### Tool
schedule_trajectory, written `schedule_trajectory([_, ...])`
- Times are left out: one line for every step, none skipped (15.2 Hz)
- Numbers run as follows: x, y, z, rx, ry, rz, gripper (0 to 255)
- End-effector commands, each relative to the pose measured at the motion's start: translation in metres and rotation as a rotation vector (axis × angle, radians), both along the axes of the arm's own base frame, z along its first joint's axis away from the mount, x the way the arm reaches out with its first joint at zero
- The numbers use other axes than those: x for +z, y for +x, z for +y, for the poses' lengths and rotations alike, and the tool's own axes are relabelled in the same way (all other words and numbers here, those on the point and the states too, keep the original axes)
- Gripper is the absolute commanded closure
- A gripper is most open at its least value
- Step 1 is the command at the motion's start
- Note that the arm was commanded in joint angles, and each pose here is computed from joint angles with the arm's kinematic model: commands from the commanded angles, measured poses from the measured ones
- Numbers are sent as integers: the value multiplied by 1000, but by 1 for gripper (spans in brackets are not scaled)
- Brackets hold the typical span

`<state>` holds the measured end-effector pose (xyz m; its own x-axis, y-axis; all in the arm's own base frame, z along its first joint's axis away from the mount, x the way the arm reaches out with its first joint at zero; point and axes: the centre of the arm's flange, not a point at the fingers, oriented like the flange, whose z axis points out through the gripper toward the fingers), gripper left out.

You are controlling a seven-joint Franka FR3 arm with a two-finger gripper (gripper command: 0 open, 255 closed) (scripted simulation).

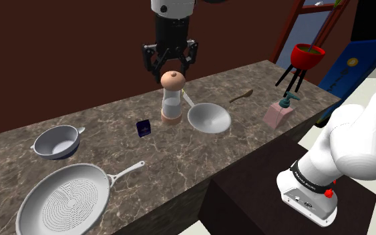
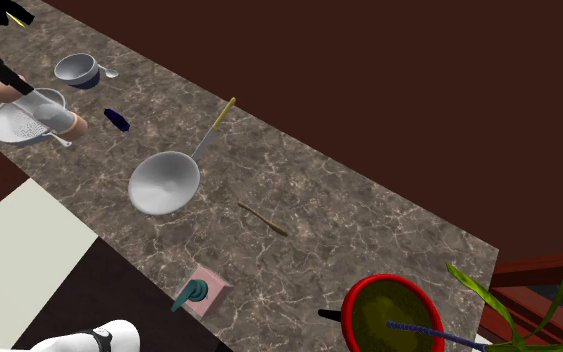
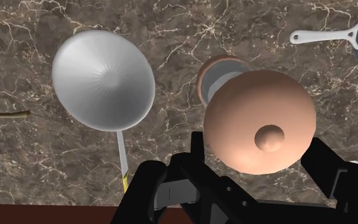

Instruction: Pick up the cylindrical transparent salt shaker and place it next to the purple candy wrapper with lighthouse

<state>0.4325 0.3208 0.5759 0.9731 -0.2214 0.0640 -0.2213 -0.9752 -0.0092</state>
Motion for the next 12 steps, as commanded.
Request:
schedule_trajectory([-12,-1,-1,0,0,-1,255])
schedule_trajectory([-17,-1,-1,0,0,-1,255])
schedule_trajectory([-22,-1,-1,0,0,-1,255])
schedule_trajectory([-27,-1,-1,0,0,-1,255])
schedule_trajectory([-33,-1,-1,0,0,-1,255])
schedule_trajectory([-38,-1,-1,0,0,-1,255])
schedule_trajectory([-43,-1,-1,0,0,-1,255])
schedule_trajectory([-48,-1,-1,0,0,-1,255])
schedule_trajectory([-54,-1,-1,0,0,-1,255])
schedule_trajectory([-59,-1,-1,0,0,-1,255])
schedule_trajectory([-64,-1,-1,0,0,-1,255])
schedule_trajectory([-70,-1,-1,0,0,-1,255])
